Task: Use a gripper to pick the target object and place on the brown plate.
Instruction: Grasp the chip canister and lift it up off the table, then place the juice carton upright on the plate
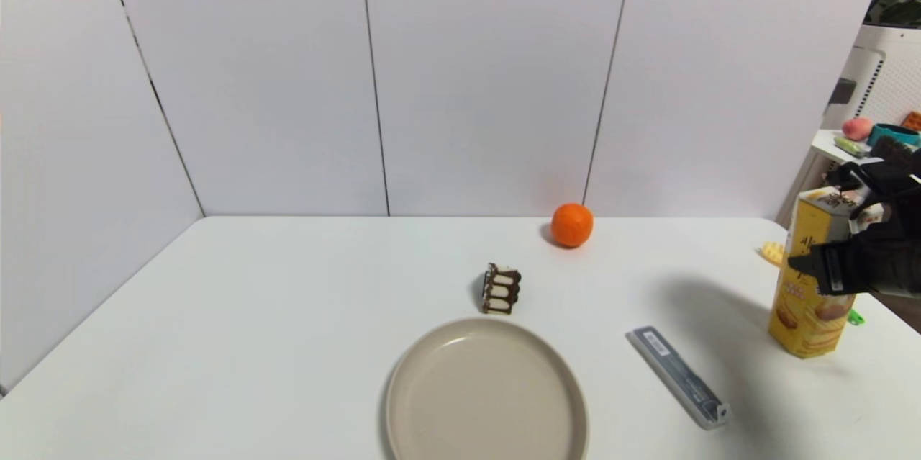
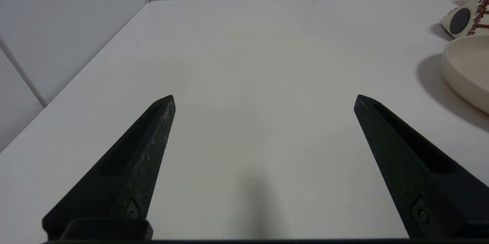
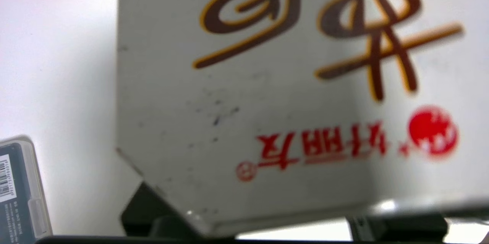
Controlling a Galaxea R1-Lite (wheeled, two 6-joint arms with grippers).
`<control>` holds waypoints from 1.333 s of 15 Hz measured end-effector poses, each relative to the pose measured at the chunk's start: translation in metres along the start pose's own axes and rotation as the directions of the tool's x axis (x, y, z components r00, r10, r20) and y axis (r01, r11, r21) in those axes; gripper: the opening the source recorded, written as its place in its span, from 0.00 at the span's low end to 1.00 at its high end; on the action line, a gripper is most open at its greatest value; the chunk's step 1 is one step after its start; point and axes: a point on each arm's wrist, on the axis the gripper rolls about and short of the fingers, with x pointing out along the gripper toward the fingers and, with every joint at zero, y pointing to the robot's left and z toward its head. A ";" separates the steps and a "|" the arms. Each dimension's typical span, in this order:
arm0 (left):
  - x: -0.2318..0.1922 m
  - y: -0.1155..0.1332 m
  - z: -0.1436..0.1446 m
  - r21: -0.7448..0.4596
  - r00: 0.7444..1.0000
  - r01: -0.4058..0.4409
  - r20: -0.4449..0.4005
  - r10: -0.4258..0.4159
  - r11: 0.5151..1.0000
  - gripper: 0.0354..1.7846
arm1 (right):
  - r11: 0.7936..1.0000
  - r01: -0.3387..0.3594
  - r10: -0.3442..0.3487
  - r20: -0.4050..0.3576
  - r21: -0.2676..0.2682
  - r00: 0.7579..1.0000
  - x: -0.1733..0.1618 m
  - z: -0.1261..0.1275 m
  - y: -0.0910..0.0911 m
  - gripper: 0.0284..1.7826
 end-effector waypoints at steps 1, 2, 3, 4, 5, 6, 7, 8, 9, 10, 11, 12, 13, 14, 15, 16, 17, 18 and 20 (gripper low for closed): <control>0.000 0.000 0.000 0.000 1.000 0.000 0.000 0.000 1.000 0.94 | 1.000 0.000 0.000 0.000 0.000 1.000 -0.001 0.000 0.000 0.48; 0.000 0.000 0.000 0.000 1.000 0.000 0.000 0.000 1.000 0.94 | 1.000 -0.001 0.001 -0.004 -0.001 1.000 -0.001 -0.001 0.000 0.47; 0.000 0.000 0.000 0.000 1.000 0.000 0.000 0.000 1.000 0.94 | 1.000 -0.002 0.002 -0.005 0.000 1.000 -0.002 -0.001 0.000 0.47; 0.000 0.000 0.000 0.000 1.000 0.000 0.000 0.000 1.000 0.94 | 1.000 -0.003 0.003 -0.001 0.002 1.000 -0.005 0.001 0.000 0.47; 0.000 0.000 0.000 0.000 1.000 -0.001 0.000 0.001 1.000 0.94 | 1.000 -0.005 0.005 0.020 0.005 1.000 -0.008 0.005 0.000 0.47; 0.000 0.000 0.000 0.000 1.000 0.000 0.000 0.000 1.000 0.94 | 1.000 -0.019 0.019 0.040 0.003 0.999 -0.014 0.011 0.002 0.47; 0.000 0.000 0.000 0.000 1.000 0.000 0.000 0.000 1.000 0.94 | 0.999 -0.050 0.050 0.064 0.000 0.997 -0.021 0.018 0.006 0.47; 0.000 0.000 0.000 0.000 1.000 0.000 0.000 0.000 1.000 0.94 | 0.997 -0.083 0.083 0.081 -0.002 0.993 -0.028 0.025 0.013 0.47; 0.000 0.000 0.000 0.000 1.000 0.000 0.000 0.000 1.000 0.94 | 0.993 -0.119 0.119 0.099 -0.005 0.988 -0.036 0.032 0.021 0.47; 0.000 0.000 0.000 0.000 1.000 0.000 0.000 0.000 1.000 0.94 | 0.986 -0.165 0.165 0.117 -0.009 0.979 -0.044 0.040 0.033 0.47; 0.000 0.000 0.000 0.000 1.000 0.000 0.000 0.000 1.000 0.94 | 0.977 -0.212 0.212 0.132 -0.018 0.968 -0.053 0.046 0.044 0.47; 0.000 0.000 0.000 0.000 1.000 0.000 0.000 0.000 1.000 0.94 | 0.965 -0.260 0.261 0.144 -0.028 0.954 -0.061 0.052 0.057 0.47; 0.000 0.000 0.000 0.000 1.000 0.000 0.000 0.000 1.000 0.94 | 0.949 -0.311 0.314 0.148 -0.042 0.938 -0.070 0.056 0.070 0.47; 0.000 0.000 0.000 0.000 1.000 0.000 0.000 0.000 1.000 0.94 | 0.933 -0.355 0.360 0.152 -0.060 0.920 -0.078 0.058 0.082 0.47; 0.000 0.000 0.000 0.000 1.000 0.000 0.000 0.000 1.000 0.94 | 0.914 -0.398 0.406 0.155 -0.079 0.901 -0.086 0.060 0.094 0.47; 0.000 0.000 0.000 0.001 1.000 0.000 0.000 0.000 1.000 0.94 | 0.891 -0.444 0.454 0.157 -0.099 0.877 -0.094 0.061 0.107 0.47; 0.000 0.000 0.000 0.000 1.000 0.000 0.000 0.000 1.000 0.94 | 0.868 -0.481 0.495 0.155 -0.123 0.855 -0.102 0.060 0.118 0.47; 0.000 0.000 0.000 0.000 1.000 0.000 0.000 0.000 1.000 0.94 | 0.843 -0.517 0.536 0.150 -0.148 0.831 -0.109 0.059 0.130 0.47; 0.000 0.000 0.000 0.000 1.000 0.000 0.000 0.000 1.000 0.94 | 0.800 -0.566 0.593 0.126 -0.197 0.795 -0.118 0.054 0.151 0.47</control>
